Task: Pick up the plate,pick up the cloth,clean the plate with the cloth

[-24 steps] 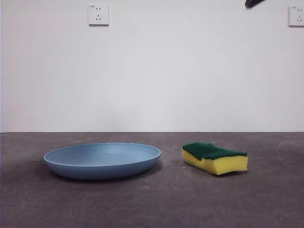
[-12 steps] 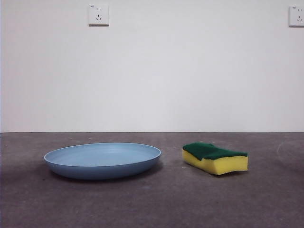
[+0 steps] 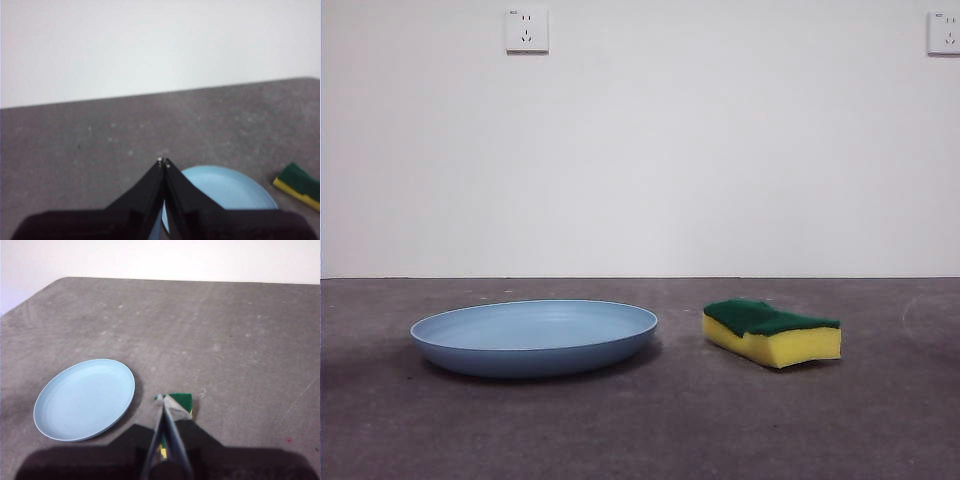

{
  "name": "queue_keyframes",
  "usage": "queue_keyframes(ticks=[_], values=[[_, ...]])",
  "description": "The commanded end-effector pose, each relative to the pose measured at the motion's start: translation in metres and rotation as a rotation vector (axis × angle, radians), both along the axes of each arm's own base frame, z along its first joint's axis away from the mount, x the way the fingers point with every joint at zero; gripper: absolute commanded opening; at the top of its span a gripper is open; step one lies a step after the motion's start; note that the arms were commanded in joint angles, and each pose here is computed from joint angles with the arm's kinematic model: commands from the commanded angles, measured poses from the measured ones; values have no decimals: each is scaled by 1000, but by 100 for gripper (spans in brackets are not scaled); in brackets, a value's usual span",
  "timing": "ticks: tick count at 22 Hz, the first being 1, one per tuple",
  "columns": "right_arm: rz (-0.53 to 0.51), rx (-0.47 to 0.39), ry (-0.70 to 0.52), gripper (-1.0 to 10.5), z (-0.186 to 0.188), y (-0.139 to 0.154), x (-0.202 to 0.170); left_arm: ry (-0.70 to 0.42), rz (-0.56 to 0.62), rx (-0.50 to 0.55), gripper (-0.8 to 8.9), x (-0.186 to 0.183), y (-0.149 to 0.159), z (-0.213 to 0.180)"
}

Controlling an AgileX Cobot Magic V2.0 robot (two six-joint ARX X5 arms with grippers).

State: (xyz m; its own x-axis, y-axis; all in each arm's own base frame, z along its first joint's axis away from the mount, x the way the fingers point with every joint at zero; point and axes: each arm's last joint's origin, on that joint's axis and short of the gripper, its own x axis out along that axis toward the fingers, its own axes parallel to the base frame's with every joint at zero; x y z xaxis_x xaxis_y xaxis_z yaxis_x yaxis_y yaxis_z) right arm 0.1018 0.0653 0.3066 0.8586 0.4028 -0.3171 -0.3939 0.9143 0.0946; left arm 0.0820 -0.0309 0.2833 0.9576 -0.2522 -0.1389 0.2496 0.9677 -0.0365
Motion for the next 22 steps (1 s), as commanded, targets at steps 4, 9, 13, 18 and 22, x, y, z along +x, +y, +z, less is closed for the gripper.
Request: queue_keyframes(ticks=[4,9,13,18,22], values=[[-6,11,3,1,-1,0,0,62,1,18,-3,1,-1,-7],[-5,11,4,1,-1,0,0,113,2,40,-3,0,0,-12],[-6,10,4,1,-1,0,0,138,0,66,-3,-1,0,-15],[-5,11,5,1,-1,0,0,72,61,116,-3,-2,7,-11],[-5,10,5,1,-1,0,0,13,128,127,-3,5,12,-14]])
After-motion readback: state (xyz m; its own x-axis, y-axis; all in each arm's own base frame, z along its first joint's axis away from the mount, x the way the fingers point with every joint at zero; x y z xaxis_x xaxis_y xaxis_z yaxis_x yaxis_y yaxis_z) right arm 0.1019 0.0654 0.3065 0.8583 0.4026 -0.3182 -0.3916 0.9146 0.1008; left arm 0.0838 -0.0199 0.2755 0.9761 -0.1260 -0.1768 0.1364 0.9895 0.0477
